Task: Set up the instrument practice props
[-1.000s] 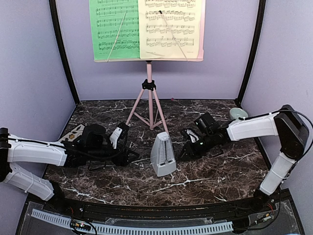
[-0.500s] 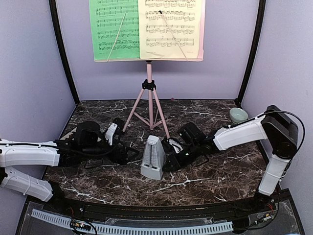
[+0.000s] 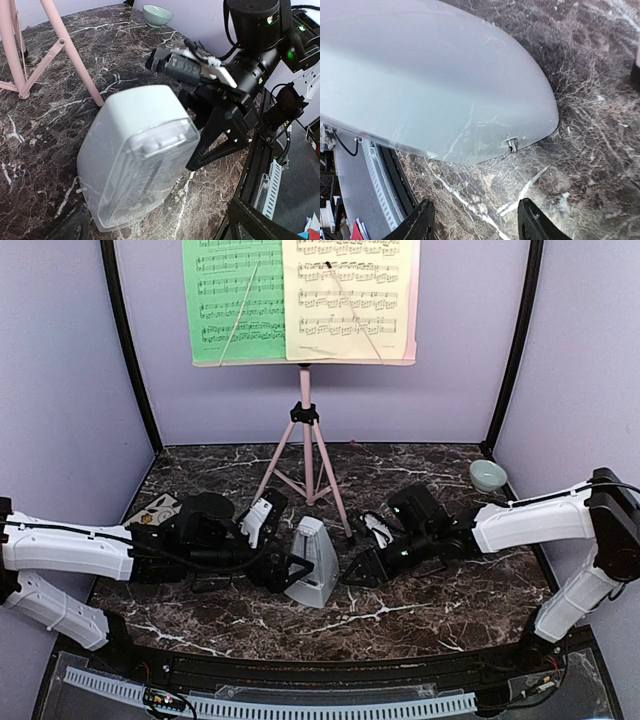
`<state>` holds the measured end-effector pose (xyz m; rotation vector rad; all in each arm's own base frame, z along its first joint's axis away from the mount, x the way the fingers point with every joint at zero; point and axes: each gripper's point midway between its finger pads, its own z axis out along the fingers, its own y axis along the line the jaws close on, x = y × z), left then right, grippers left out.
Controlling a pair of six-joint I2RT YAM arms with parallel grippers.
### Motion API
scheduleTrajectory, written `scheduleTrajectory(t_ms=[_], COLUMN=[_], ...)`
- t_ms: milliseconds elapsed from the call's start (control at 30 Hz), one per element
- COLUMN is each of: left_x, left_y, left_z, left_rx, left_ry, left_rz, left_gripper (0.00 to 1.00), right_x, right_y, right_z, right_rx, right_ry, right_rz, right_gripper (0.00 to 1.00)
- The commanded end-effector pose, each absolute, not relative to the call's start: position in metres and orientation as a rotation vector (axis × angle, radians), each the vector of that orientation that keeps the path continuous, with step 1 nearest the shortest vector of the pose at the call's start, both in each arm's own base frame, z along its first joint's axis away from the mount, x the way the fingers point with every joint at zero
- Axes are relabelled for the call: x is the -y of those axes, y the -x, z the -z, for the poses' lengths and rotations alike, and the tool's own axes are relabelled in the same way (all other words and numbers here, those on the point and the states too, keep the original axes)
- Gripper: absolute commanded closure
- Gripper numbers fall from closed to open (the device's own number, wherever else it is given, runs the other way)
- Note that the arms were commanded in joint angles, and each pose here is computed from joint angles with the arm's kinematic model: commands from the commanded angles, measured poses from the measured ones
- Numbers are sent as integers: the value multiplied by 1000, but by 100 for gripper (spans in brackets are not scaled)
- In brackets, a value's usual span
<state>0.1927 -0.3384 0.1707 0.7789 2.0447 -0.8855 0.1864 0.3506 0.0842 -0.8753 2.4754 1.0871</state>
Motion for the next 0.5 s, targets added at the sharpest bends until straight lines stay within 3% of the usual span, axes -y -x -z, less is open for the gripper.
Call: scheduleTrajectory(t_ms=[0,467], left_x=[349,370], left_y=[-209,-248], left_z=[-181,-163], left_rx=[-2025,-2051], left_ry=[-648,-464], left_rz=[803,626], left_gripper=[1,1], right_x=[-336,-308], right_y=[-200,-239], right_z=[-92,-116], right_rx=[-2448,-2400], right_ry=[792,600], right_rz=[-1055,-917], right_gripper=[38,14])
